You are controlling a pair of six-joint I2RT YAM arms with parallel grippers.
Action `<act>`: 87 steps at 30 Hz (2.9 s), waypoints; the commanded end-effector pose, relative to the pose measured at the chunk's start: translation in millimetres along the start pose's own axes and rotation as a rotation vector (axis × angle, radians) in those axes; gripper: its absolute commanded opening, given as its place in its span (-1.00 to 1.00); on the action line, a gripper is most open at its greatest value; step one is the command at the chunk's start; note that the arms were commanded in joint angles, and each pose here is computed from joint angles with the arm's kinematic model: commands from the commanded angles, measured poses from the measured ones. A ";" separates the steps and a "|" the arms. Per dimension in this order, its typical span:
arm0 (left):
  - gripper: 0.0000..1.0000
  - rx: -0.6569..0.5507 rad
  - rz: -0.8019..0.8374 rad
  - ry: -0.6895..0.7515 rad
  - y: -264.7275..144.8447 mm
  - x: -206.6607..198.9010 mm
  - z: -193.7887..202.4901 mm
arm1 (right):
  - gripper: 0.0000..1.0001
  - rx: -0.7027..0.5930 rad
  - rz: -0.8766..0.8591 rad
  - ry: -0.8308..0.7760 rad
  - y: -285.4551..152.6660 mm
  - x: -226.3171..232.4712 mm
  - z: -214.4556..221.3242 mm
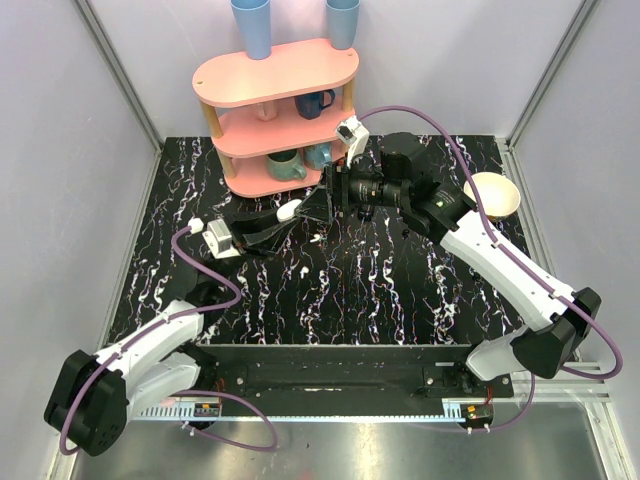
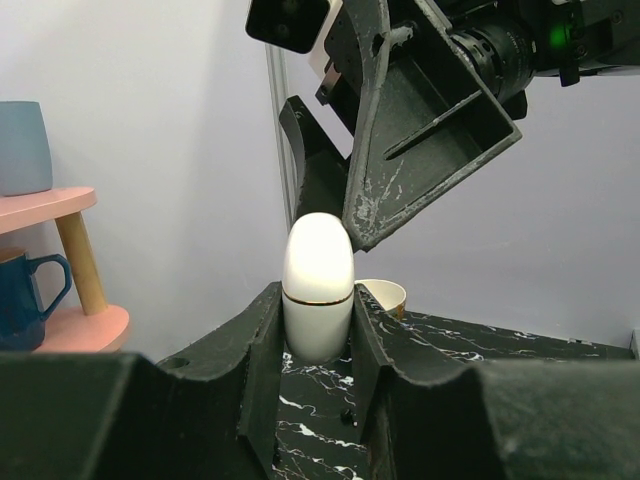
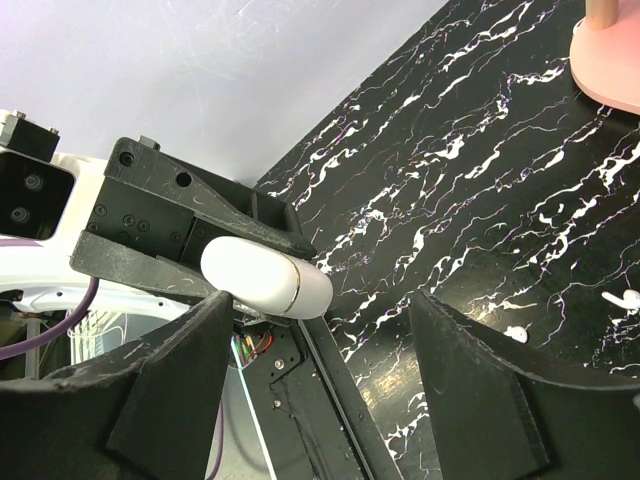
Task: Insert the wireless bluetooth earbuds into the charging case
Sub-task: Open the charging case.
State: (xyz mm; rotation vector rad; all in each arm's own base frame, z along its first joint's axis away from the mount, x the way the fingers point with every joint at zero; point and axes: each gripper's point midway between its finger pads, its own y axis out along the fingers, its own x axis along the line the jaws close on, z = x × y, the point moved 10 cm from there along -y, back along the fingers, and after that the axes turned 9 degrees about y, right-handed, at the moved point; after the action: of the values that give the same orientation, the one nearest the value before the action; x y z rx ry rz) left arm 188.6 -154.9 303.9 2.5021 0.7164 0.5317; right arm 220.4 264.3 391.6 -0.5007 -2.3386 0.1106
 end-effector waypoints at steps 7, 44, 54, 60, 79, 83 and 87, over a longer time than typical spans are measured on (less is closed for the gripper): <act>-1.00 -0.168 0.200 0.063 9.7 -15.5 -37.5 | 0.55 -0.069 0.048 -0.015 12.4 -5.0 -11.8; -1.00 -0.185 0.098 0.053 12.4 -7.8 -41.0 | 0.54 0.030 -0.011 -0.142 3.9 -8.1 1.8; -1.00 -0.186 0.104 0.052 13.6 -7.6 -40.4 | 0.54 0.038 0.017 -0.157 4.6 -11.8 3.2; -1.00 -0.189 0.116 0.052 14.7 -8.3 -41.6 | 0.55 0.008 0.092 -0.160 4.1 -15.6 0.4; -1.00 -0.130 0.248 0.071 8.3 -18.9 -34.9 | 0.58 -0.082 -0.006 -0.075 5.5 -0.2 -16.6; -1.00 -0.119 0.251 0.067 6.8 -20.3 -33.1 | 0.58 -0.085 -0.018 -0.064 5.9 -0.2 -17.7; -1.00 -0.107 0.256 0.065 5.0 -21.2 -30.9 | 0.59 -0.099 -0.031 -0.056 2.4 2.2 -20.0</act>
State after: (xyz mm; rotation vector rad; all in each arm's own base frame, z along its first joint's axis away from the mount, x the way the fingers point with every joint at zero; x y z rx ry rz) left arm 182.5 -154.5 308.8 2.5069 0.6584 0.5708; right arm 215.6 265.7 386.4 -0.4300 -2.3606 0.1777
